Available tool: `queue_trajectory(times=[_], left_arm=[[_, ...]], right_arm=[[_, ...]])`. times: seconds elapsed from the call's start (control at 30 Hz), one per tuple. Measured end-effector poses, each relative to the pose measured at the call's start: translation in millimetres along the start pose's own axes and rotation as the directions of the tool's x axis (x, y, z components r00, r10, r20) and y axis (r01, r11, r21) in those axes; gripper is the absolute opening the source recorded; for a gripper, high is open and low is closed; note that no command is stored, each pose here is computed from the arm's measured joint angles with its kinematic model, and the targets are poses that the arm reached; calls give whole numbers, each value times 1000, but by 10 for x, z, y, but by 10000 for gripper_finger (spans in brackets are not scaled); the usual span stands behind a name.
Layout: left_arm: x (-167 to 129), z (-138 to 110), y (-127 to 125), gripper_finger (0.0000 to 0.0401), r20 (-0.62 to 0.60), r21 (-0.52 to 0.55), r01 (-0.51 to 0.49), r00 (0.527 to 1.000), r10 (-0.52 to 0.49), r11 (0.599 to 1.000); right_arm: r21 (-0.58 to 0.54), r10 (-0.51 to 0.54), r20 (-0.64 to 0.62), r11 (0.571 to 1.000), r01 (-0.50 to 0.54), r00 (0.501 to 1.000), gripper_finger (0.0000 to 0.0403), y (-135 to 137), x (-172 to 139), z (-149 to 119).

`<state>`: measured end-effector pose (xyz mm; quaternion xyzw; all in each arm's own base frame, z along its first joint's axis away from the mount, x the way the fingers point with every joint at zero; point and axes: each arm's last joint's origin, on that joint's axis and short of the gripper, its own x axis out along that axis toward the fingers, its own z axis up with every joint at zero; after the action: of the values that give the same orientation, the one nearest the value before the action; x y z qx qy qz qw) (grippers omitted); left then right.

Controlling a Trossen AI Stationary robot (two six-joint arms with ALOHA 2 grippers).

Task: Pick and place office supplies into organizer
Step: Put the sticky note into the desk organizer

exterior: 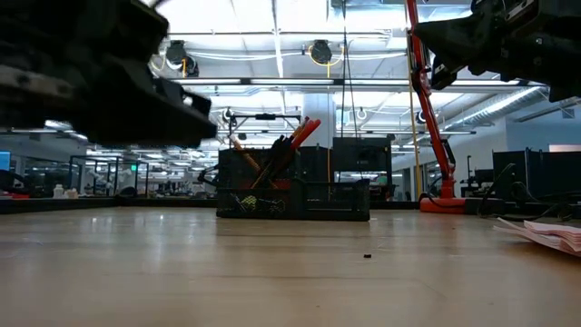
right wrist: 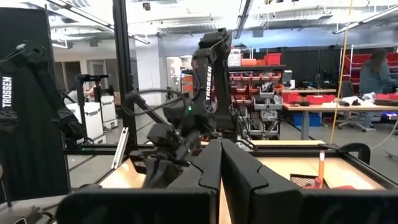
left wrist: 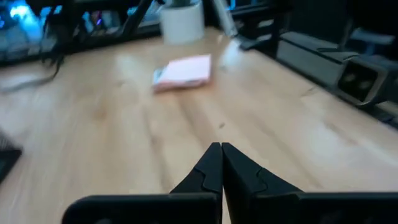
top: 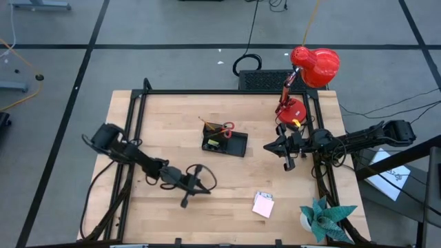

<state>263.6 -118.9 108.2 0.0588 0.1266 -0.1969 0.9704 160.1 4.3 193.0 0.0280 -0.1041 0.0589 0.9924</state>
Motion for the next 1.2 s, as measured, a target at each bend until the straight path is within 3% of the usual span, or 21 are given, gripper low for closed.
queue_trajectory(times=[0.3,0.47,0.63,0.8,0.93,1.2], left_arm=[[14,-54,145,19,-23,-45,-50,999,49,998],[12,-40,192,5,-11,62,-135,991,136,989],[-56,171,228,6,88,154,-298,954,287,942],[-466,415,132,5,144,225,-404,914,380,887],[-954,530,-33,3,254,238,-460,879,402,855],[-1520,374,-141,2,403,266,-514,827,391,815]], right_arm=[[6,-3,-57,1000,3,998,4,-3,-1,-56],[17,-7,-134,1000,9,991,4,-7,-8,-130],[77,-3,-168,997,17,986,4,-1,-13,-164],[72,43,-164,997,-32,986,4,78,-7,-162],[48,1,-140,999,5,990,4,109,-2,-143],[40,-42,-129,998,48,991,4,113,-1,-134]])
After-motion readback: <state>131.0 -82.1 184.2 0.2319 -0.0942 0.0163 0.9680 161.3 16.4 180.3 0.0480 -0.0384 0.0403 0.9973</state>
